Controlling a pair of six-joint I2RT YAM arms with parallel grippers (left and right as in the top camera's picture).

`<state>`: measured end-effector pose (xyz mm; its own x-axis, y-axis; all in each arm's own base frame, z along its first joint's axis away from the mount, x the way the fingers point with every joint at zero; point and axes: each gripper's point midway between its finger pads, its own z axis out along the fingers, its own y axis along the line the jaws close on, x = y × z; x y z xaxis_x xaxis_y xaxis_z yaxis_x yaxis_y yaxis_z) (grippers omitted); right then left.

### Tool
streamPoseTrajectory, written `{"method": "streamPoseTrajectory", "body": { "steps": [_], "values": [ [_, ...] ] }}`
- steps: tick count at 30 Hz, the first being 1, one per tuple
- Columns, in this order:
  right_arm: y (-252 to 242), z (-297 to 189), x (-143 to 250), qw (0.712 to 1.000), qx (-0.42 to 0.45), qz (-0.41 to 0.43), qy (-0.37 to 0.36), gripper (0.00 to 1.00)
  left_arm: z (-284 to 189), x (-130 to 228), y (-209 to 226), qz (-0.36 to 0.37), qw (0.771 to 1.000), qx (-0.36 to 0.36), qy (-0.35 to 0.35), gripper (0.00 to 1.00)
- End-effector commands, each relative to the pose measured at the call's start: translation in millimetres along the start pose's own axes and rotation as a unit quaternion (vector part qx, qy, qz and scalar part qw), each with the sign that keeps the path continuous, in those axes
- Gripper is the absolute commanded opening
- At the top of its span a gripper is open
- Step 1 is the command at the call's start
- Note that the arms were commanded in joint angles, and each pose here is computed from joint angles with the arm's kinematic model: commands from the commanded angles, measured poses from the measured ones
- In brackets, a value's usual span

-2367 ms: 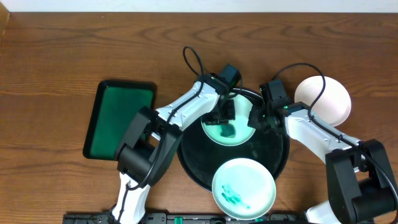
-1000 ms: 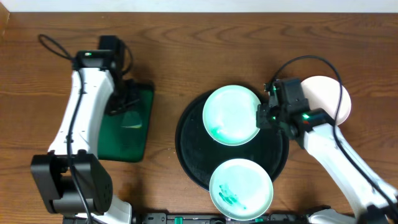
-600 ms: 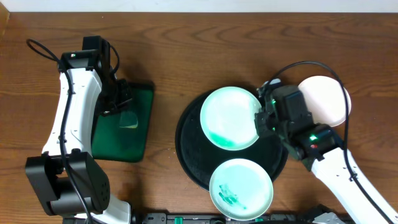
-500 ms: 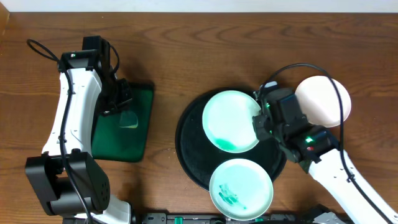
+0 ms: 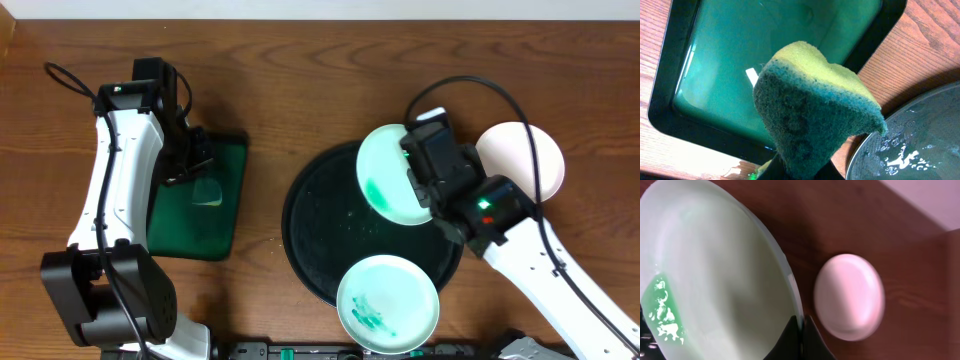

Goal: Clean dirty plates on tray and stack at the side
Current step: 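Lift the scrubbed plate off the tray with the right gripper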

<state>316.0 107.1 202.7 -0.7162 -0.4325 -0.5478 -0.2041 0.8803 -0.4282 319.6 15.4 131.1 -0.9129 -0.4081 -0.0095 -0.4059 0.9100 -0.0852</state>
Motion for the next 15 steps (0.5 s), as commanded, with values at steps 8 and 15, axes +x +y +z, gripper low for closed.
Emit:
{"method": "streamPoseTrajectory", "body": {
  "steps": [8, 15],
  "values": [
    [10.7, -18.8, -9.0, 0.977, 0.144, -0.160, -0.012, 0.01, 4.7, 2.6, 0.5, 0.003, 1.000, 0.000, 0.011, 0.07],
    [31.1, -25.3, -15.8, 0.938, 0.226, -0.260, -0.025, 0.01, 4.7, 2.6, 0.5, 0.003, 1.000, 0.000, 0.011, 0.07]
  ]
}}
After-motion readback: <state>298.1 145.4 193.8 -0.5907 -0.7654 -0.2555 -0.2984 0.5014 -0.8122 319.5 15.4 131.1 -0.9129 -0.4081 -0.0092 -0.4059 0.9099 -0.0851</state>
